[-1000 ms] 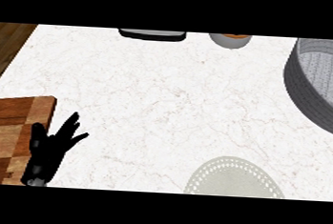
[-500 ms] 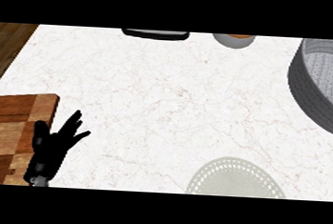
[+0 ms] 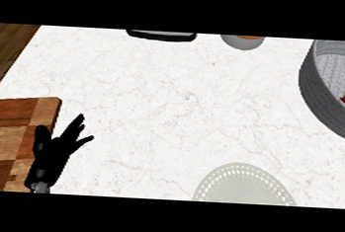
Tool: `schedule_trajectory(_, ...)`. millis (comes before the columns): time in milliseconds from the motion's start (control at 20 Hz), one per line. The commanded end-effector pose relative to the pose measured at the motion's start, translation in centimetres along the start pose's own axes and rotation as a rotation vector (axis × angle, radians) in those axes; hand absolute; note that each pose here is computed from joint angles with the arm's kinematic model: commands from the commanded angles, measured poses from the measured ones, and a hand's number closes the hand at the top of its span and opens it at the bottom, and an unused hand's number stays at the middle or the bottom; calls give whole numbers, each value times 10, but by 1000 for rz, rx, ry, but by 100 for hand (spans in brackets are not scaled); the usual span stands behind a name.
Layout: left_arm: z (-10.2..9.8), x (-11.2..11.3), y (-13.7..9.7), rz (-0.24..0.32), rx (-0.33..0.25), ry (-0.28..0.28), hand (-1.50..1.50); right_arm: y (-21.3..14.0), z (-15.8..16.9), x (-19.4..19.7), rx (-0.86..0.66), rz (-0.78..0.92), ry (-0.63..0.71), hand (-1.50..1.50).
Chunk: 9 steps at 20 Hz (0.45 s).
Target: Pick the pear from the placemat and place it in the basket
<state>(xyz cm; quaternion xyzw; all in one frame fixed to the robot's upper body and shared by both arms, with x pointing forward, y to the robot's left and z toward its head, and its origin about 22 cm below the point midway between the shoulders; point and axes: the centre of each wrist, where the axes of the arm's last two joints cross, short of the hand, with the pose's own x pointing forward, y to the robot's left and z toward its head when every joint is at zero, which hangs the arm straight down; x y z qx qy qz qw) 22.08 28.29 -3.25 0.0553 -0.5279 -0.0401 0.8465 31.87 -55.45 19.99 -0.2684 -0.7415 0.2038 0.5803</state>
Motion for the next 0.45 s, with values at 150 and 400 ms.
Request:
schedule_trajectory(150, 2, -13, 0, -5, 7, 52, 0, -32, 26, -3, -102, -117, 54, -150)
schedule_trajectory(400, -5, -2, -3, -6, 8, 47, 0, -54, 40, 2, -138, -109, 119, -150)
